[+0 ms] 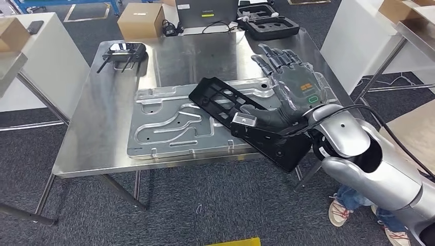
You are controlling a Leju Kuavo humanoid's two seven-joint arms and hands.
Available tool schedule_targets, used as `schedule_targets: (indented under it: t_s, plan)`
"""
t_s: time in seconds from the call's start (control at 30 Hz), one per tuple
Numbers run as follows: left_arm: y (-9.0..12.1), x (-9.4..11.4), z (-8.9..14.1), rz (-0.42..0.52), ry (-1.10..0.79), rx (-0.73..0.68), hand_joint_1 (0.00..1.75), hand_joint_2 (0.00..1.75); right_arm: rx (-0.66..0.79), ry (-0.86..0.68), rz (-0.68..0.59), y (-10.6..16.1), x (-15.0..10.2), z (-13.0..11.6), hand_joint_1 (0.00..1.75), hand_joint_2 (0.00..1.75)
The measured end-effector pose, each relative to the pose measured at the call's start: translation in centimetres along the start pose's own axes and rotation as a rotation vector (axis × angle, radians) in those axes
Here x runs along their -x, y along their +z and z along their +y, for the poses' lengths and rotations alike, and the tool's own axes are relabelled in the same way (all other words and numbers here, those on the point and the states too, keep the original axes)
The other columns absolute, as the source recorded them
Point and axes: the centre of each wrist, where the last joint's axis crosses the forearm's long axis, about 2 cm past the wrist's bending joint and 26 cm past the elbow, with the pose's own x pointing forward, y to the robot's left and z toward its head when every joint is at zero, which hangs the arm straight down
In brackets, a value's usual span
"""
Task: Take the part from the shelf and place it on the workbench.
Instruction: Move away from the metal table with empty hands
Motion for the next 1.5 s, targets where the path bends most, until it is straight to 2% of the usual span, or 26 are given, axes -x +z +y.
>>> schedule_targets:
  t_s: [0.83, 1.5]
  plan:
    - [0.28, 0.62, -0.34, 0.004, -0.003, 0.011, 0.00, 0.00, -0.006, 0.000, -0.004, -0.01, 0.01, 0.24, 0.00, 0.00]
    - [0.46, 0.21, -0.80, -0.012, 0.005, 0.021, 0.00, 0.00, -0.009, 0.000, 0.005, 0.06, 0.13, 0.27, 0.00, 0.00]
